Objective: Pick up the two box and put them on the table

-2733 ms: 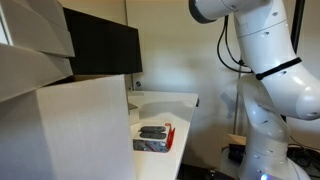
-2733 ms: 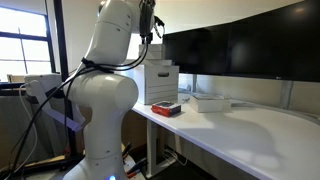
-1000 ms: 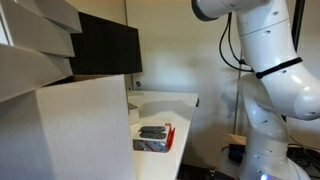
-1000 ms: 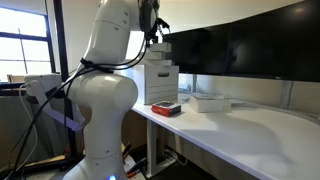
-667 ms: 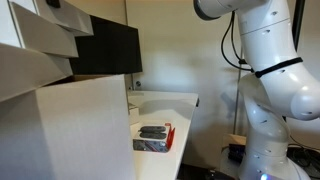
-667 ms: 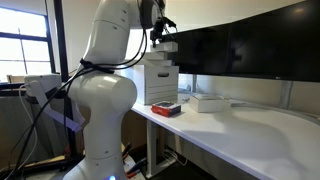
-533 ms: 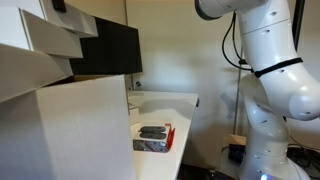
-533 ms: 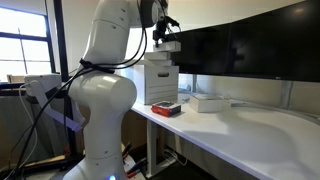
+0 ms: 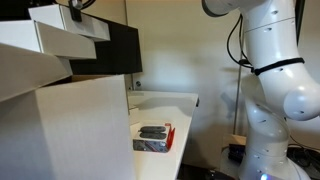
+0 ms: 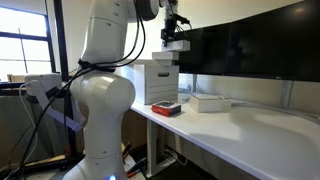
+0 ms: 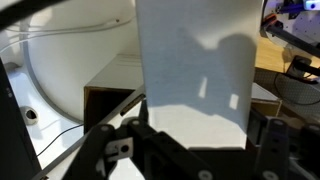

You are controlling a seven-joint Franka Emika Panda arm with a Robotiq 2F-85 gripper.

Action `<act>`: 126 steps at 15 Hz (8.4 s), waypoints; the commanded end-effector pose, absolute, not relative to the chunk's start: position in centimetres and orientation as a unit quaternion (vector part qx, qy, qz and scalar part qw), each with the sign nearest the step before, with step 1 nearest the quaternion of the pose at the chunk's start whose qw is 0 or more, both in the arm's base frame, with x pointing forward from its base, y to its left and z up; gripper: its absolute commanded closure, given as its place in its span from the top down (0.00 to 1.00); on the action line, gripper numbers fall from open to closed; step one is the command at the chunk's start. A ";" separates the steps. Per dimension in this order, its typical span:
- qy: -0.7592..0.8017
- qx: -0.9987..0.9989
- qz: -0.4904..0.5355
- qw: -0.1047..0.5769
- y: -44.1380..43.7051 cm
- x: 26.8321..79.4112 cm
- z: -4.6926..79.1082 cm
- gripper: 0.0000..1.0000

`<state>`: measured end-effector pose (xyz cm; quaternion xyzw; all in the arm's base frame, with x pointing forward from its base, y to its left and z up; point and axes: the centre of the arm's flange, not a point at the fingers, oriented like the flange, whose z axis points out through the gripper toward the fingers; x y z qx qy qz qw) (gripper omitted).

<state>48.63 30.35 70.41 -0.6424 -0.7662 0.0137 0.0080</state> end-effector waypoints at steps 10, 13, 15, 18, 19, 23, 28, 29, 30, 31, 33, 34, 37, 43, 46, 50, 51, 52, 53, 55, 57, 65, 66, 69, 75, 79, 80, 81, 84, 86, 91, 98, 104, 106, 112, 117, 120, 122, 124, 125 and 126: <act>-0.720 -0.693 -0.029 -0.002 27.2 46.4 70.5 0.60; -0.700 -0.712 -0.051 -0.006 26.3 46.4 71.2 0.60; -0.686 -0.726 -0.051 -0.006 25.4 46.3 71.3 0.60; -0.665 -0.746 -0.042 -0.004 23.3 46.0 71.0 0.60; -0.657 -0.752 -0.042 -0.005 22.6 45.8 71.0 0.60; -0.630 -0.776 -0.037 -0.010 19.9 45.0 71.2 0.60; -0.591 -0.806 -0.032 -0.008 15.8 43.0 71.0 0.60; -0.584 -0.811 -0.030 -0.008 15.1 42.8 70.8 0.60; -0.578 -0.816 -0.030 -0.009 14.4 42.6 70.6 0.60; -0.572 -0.820 -0.028 -0.009 13.8 42.5 70.4 0.60; -0.563 -0.826 -0.026 -0.008 12.7 42.3 69.6 0.60; -0.560 -0.828 -0.023 -0.009 12.3 42.3 69.3 0.60; -0.554 -0.832 -0.013 -0.008 11.9 42.7 67.2 0.60; -0.566 -0.824 0.019 -0.004 12.6 44.0 65.6 0.85; -0.567 -0.824 0.020 -0.003 12.7 44.1 65.5 0.85; -0.570 -0.821 0.023 0.004 13.8 44.7 64.1 0.60; -0.572 -0.820 0.026 0.008 14.1 44.9 63.6 0.60; -0.572 -0.819 0.029 0.010 14.3 45.1 63.0 0.60; -0.574 -0.818 0.032 0.014 14.3 45.4 62.6 0.60; -0.571 -0.819 0.040 0.020 14.1 46.0 61.5 0.60; -0.566 -0.822 0.046 0.027 13.5 46.6 60.3 0.60; -0.507 -0.859 0.055 0.048 6.4 47.6 55.3 0.60; -0.496 -0.865 0.055 0.049 5.0 47.6 54.6 0.60; -0.464 -0.883 0.046 0.047 1.1 47.2 52.8 0.60; -0.392 -0.919 0.011 0.032 -6.9 45.6 48.4 0.60; -0.344 -0.939 -0.014 0.008 -11.3 45.6 45.0 0.60; -0.333 -0.943 -0.022 0.001 -12.5 45.8 44.2 0.60; -0.323 -0.946 -0.029 -0.003 -13.4 46.0 43.4 0.60; -0.295 -0.954 -0.044 -0.017 -16.1 46.7 41.2 0.60; -0.281 -0.958 -0.049 -0.023 -17.3 47.3 39.9 0.60; -0.262 -0.964 -0.035 -0.024 -18.5 48.7 37.2 0.60; -0.258 -0.966 -0.020 -0.015 -14.1 52.3 36.9 1.00; -0.260 -0.962 -0.072 -0.039 -9.3 51.5 42.4 1.00; -0.286 -0.957 -0.042 -0.036 -11.0 50.5 46.0 1.00; -0.391 -0.919 0.005 0.058 -3.4 52.5 53.2 1.00; -0.488 -0.864 0.062 0.112 2.2 52.1 56.8 1.00; -0.544 -0.823 0.111 0.118 2.3 50.6 59.3 1.00; -0.567 -0.807 0.124 0.110 2.7 50.0 60.9 1.00; -0.588 -0.793 0.134 0.089 3.7 49.8 62.4 1.00; -0.597 -0.787 0.133 0.078 4.2 49.6 63.2 1.00; -0.605 -0.784 0.125 0.061 5.0 49.5 63.9 1.00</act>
